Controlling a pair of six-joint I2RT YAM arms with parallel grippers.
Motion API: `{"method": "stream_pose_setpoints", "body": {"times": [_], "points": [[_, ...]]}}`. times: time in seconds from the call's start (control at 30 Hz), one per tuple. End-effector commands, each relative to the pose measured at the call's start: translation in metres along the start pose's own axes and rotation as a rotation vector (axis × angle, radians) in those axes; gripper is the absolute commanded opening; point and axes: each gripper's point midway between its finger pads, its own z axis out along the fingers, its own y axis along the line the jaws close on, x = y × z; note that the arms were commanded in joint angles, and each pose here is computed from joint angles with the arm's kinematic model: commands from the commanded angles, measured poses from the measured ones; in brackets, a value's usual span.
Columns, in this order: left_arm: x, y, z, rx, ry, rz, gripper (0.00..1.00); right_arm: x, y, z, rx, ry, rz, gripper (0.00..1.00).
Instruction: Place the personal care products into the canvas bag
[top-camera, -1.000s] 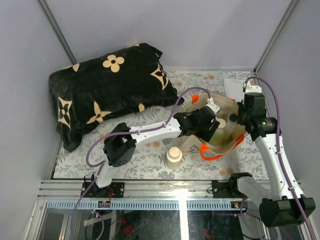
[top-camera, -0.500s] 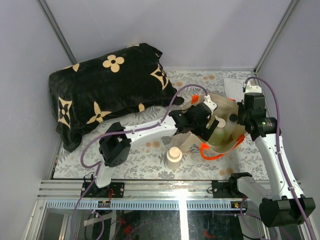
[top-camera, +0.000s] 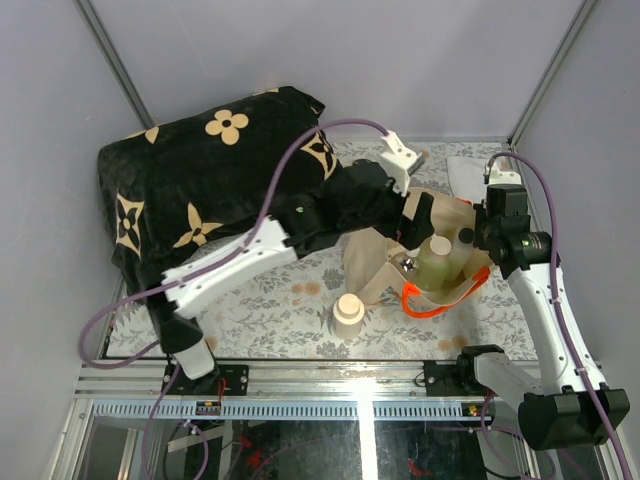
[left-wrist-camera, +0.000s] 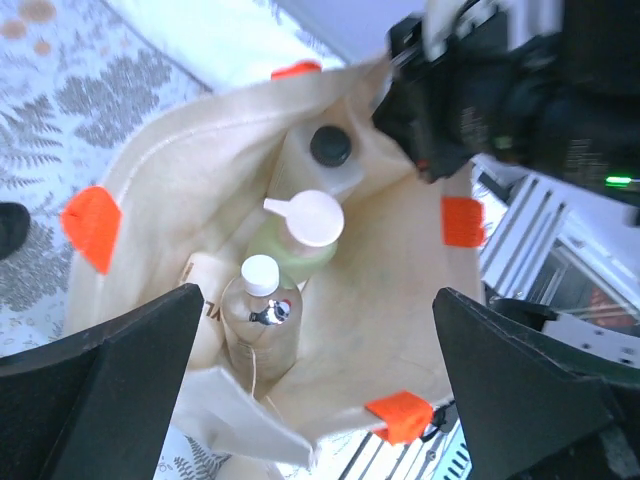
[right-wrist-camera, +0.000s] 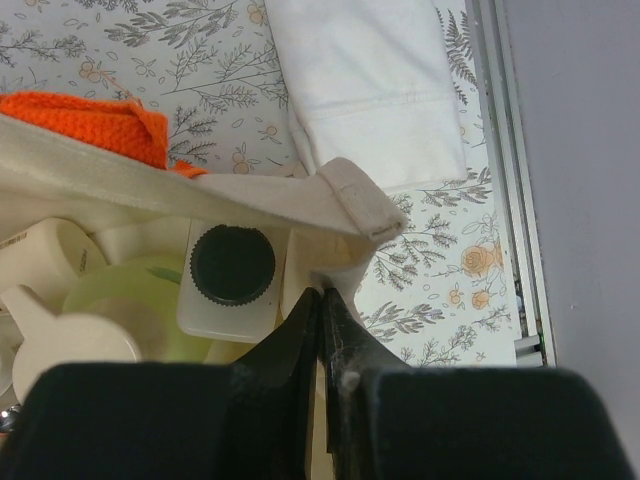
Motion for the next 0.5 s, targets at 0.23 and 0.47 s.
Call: {"method": "stream_pose_setpoints", "body": {"times": [0.23, 0.47], "points": [[0.071, 0.026, -0.123, -0.162, 0.148, 0.008, 1.0, 0.015, 0.005, 0.007, -0.016, 0.114, -0.027, 0.06], [0.146, 0.028, -0.138, -0.19, 0.298, -0.059, 1.0, 0.011, 0.001, 0.007, 0.013, 0.118, -0.027, 0.06]]}}
